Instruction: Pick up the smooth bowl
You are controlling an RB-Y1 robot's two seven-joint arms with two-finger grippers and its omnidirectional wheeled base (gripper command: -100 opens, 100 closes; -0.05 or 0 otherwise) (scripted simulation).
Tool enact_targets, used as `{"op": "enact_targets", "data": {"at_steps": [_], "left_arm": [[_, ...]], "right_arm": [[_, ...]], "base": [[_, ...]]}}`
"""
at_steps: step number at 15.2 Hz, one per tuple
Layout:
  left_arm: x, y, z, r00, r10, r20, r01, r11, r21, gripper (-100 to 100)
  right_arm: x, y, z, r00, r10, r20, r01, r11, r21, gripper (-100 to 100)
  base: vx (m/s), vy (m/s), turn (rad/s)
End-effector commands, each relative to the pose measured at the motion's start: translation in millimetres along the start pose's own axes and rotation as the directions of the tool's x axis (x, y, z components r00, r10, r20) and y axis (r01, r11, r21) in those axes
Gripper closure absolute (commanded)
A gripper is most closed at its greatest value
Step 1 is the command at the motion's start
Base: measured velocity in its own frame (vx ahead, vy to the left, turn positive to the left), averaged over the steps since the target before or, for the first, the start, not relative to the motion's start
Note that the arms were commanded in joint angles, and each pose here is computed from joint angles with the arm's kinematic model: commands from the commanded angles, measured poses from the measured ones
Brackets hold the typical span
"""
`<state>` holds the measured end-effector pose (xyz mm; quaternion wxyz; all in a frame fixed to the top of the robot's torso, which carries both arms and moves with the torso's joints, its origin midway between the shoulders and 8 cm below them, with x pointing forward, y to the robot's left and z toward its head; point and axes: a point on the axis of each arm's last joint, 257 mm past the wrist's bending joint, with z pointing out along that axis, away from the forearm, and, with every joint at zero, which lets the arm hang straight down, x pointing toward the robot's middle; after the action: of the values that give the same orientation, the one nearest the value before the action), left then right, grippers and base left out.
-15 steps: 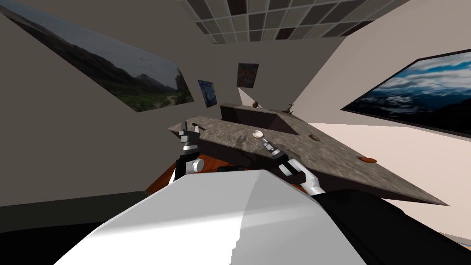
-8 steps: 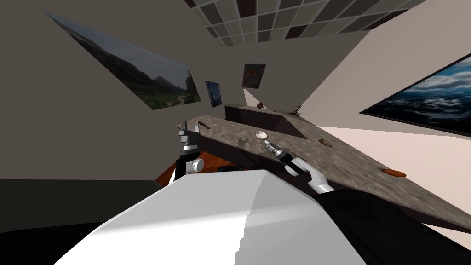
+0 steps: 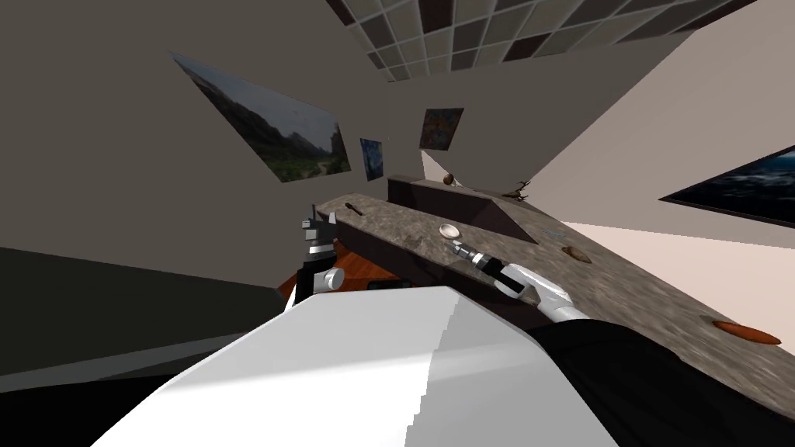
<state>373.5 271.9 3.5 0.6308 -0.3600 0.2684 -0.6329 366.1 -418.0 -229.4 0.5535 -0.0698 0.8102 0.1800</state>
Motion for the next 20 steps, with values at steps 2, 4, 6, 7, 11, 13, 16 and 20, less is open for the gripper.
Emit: {"op": "enact_targets", "data": {"at_steps": [2,4,6,7,11,13,16,20], "left_arm": [[0.0,0.0,0.0,1.0,0.0,0.0,0.0,1.0,0.0,0],[0.0,0.0,0.0,1.0,0.0,0.0,0.0,1.0,0.0,0],[-0.1,0.0,-0.1,1.0,0.0,0.0,0.0,1.0,0.0,0],[0.0,0.0,0.0,1.0,0.0,0.0,0.0,1.0,0.0,0],[-0.1,0.0,-0.1,1.0,0.0,0.0,0.0,1.0,0.0,0],[0.0,0.0,0.0,1.0,0.0,0.0,0.0,1.0,0.0,0],[0.0,0.0,0.0,1.0,0.0,0.0,0.0,1.0,0.0,0],[0.0,0.0,0.0,1.0,0.0,0.0,0.0,1.0,0.0,0]], "right_arm": [[4.0,-15.7,-6.5,0.997,-0.053,-0.054,0.054,0.998,0.016,-100],[11.6,-35.1,-16.2,0.987,-0.107,-0.121,0.112,0.993,0.035,-100],[20.2,-51.3,-26.0,0.973,-0.146,-0.179,0.158,0.986,0.05,-100],[18.0,-54.1,-27.1,0.969,-0.159,-0.189,0.171,0.984,0.049,-100],[32.3,-89.0,-52.0,0.92,-0.233,-0.314,0.266,0.962,0.066,-100],[38.4,-103.3,-64.9,0.888,-0.266,-0.375,0.311,0.948,0.063,-100],[40.0,-122.1,-81.1,0.84,-0.307,-0.446,0.369,0.928,0.055,-100],[53.0,-148.6,-113.8,0.753,-0.344,-0.561,0.435,0.9,0.031,-100]], "base": [[-0.009,0.011,0.158],[-0.011,0.012,0.209],[-0.006,0.002,0.091],[-0.008,0.017,0.253],[-0.002,0.014,0.204],[0.006,0.022,0.279],[0.005,0.012,0.231],[0.011,0.012,0.187]]}}
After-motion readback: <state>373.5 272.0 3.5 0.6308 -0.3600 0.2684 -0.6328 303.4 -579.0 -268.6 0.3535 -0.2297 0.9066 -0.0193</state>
